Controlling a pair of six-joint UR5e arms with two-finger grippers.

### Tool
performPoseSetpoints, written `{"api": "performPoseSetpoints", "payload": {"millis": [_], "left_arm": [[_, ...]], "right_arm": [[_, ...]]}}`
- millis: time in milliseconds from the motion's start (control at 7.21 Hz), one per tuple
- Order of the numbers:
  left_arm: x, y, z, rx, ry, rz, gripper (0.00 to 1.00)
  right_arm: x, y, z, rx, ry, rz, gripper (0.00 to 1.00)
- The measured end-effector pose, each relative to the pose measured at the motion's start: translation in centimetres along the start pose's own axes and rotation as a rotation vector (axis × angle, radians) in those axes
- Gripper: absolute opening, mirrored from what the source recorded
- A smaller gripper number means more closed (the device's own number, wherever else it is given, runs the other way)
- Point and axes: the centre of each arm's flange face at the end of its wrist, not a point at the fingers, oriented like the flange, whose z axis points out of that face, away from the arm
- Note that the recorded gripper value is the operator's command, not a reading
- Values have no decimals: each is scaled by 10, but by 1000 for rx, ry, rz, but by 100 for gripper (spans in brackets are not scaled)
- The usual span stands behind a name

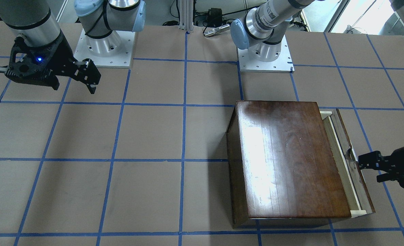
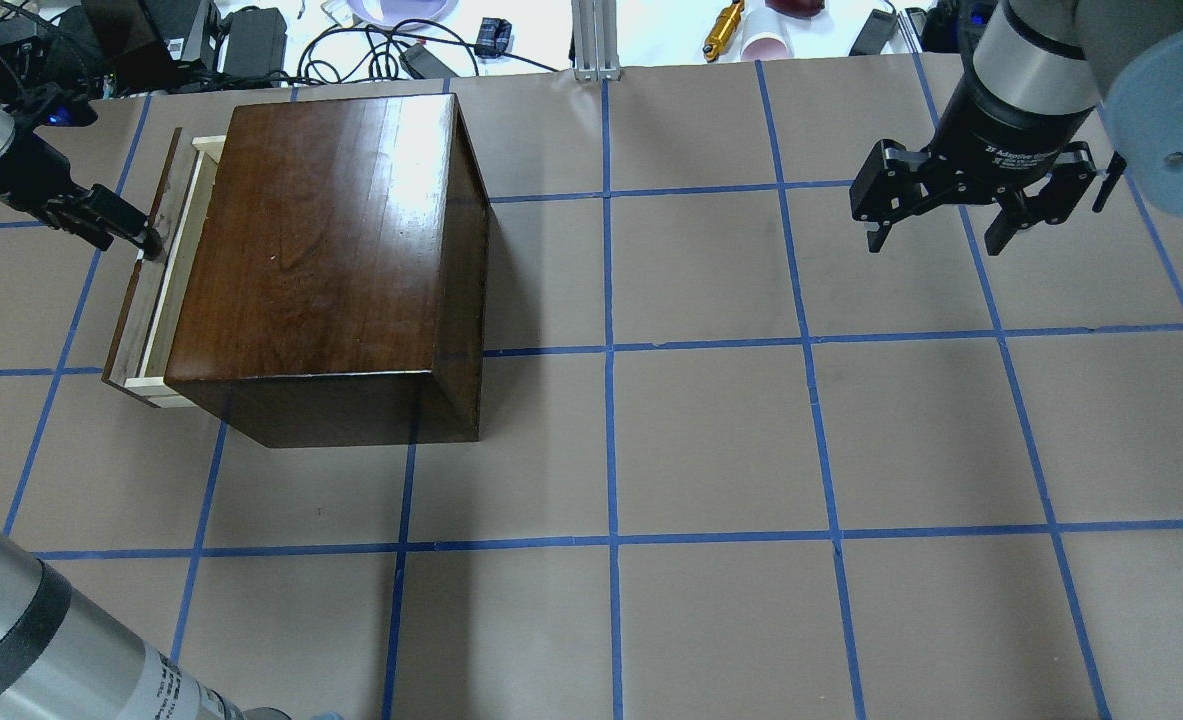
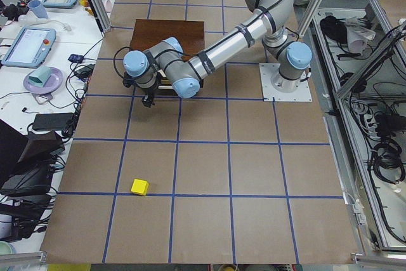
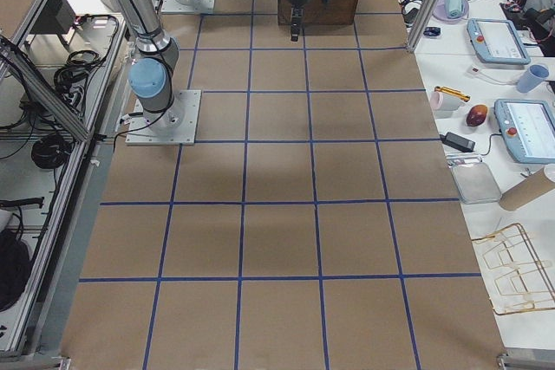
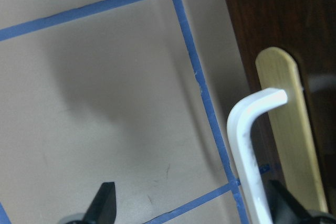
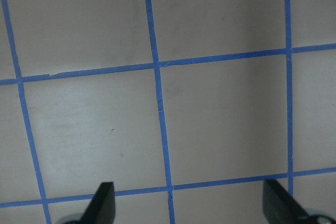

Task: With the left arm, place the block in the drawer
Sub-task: 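Pull the drawer handle with the left gripper to slide the drawer open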

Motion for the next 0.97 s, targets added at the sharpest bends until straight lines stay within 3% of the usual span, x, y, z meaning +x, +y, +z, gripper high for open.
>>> {"api": "performPoseSetpoints", "payload": {"millis": [970], "left_arm": [[-18, 4, -8, -4, -21, 22, 100]], "right_arm": [[0, 0, 0, -1, 0, 0, 100]]}}
